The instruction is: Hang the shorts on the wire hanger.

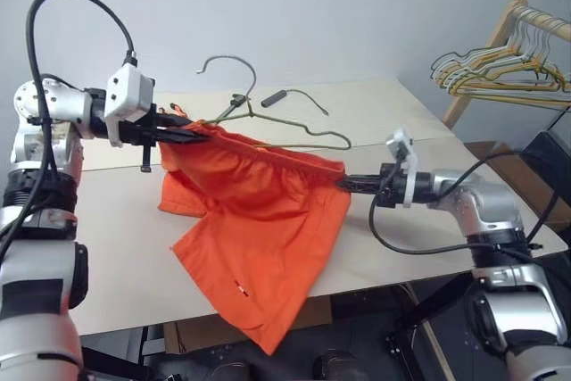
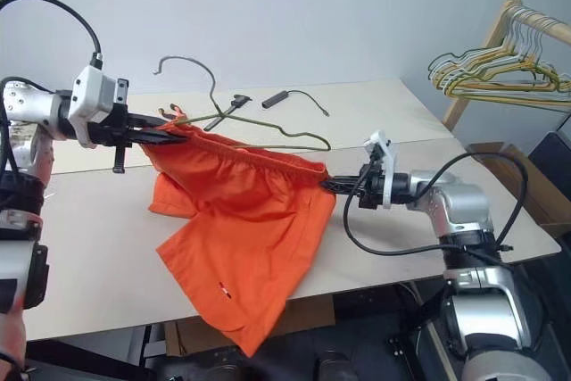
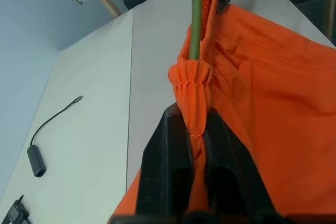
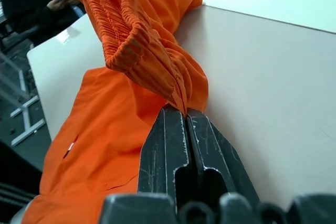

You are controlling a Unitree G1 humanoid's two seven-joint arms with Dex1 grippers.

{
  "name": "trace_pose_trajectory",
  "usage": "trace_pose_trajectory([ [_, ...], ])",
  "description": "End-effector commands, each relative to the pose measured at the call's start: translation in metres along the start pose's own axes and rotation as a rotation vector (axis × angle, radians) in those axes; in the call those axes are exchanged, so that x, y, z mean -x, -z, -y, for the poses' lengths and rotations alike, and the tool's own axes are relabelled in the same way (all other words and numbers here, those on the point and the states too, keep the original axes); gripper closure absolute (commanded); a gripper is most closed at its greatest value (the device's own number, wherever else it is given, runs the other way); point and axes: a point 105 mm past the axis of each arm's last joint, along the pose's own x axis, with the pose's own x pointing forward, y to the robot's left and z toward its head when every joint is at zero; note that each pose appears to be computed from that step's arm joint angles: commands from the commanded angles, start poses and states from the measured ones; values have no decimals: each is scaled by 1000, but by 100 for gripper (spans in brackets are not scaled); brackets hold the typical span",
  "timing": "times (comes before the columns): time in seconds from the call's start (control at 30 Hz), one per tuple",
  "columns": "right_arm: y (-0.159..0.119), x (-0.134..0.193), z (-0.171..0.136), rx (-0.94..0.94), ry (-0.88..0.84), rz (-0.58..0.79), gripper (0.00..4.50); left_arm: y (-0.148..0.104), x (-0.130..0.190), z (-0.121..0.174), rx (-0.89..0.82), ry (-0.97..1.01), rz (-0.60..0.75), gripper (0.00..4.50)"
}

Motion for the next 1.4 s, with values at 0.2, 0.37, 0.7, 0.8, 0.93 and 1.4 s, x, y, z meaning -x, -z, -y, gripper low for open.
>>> trace_pose_trajectory([
  [0.2,-16,16,9,82,31,-22,445,11,13,4,-9,-5,-93,450],
  [0.37,-17,16,10,101,39,-34,445,15,12,5,-13,-3,-103,450],
  [0.7,-7,15,26,4,99,-88,445,-1,14,1,-7,-28,7,450],
  [0.8,-10,15,28,2,103,-80,445,7,17,5,-6,-10,-58,450],
  [0.93,-14,16,28,21,99,-72,445,18,20,5,-4,-3,-140,450],
  [1.4,-48,2,4,640,165,-213,445,30,6,-6,-80,-46,-258,450],
])
